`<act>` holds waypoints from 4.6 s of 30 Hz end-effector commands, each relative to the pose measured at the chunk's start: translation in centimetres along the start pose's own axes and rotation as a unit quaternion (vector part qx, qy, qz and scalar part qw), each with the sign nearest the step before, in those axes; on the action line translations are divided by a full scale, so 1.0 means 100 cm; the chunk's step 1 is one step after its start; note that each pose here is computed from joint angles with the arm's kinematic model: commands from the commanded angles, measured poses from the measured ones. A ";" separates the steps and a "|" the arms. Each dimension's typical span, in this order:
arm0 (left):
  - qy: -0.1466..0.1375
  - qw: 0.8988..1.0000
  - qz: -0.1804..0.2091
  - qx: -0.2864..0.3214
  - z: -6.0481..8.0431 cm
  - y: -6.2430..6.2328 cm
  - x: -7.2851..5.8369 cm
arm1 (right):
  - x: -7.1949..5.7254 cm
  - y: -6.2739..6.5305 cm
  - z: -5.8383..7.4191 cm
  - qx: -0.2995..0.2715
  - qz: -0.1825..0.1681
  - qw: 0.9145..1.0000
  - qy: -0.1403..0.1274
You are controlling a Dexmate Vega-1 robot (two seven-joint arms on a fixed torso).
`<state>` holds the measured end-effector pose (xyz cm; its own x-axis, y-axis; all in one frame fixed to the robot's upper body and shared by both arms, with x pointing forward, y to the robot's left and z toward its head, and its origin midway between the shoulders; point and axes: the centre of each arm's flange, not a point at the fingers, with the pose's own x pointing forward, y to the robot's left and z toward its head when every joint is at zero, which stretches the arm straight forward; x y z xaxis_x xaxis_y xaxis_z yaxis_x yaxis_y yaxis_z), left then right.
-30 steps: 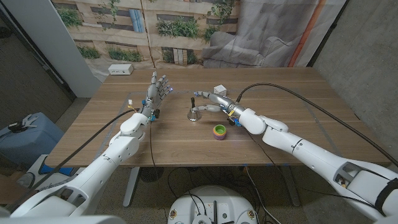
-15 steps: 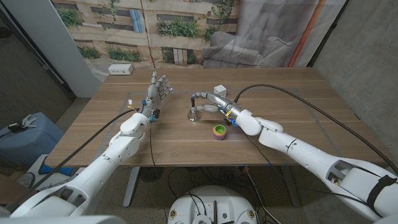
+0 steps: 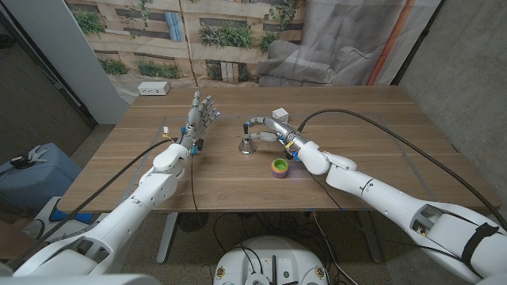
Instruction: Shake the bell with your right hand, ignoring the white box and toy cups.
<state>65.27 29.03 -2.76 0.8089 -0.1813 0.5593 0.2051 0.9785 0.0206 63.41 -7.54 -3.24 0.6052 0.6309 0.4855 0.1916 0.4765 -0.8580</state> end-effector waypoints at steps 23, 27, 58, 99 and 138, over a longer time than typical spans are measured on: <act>0.000 1.000 0.000 0.000 0.000 0.000 0.000 | 0.003 0.013 0.004 -0.004 -0.038 0.999 0.014; 0.000 1.000 0.000 0.000 0.000 0.000 0.000 | 0.003 0.014 0.005 -0.002 -0.040 0.999 0.013; 0.000 1.000 0.000 0.000 0.000 0.000 0.000 | 0.009 0.017 0.009 0.008 -0.055 0.998 0.016; 0.000 1.000 0.000 0.000 0.000 0.000 0.000 | 0.002 -0.014 0.024 0.027 -0.106 0.994 0.006; 0.000 1.000 0.001 0.000 0.000 0.001 0.000 | -0.008 -0.038 0.040 0.066 -0.072 0.993 0.072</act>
<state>65.27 29.08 -2.75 0.8091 -0.1809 0.5591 0.2047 0.9786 0.0205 59.46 -7.47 0.04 0.6319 0.4549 0.6275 0.2595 0.6387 -0.7244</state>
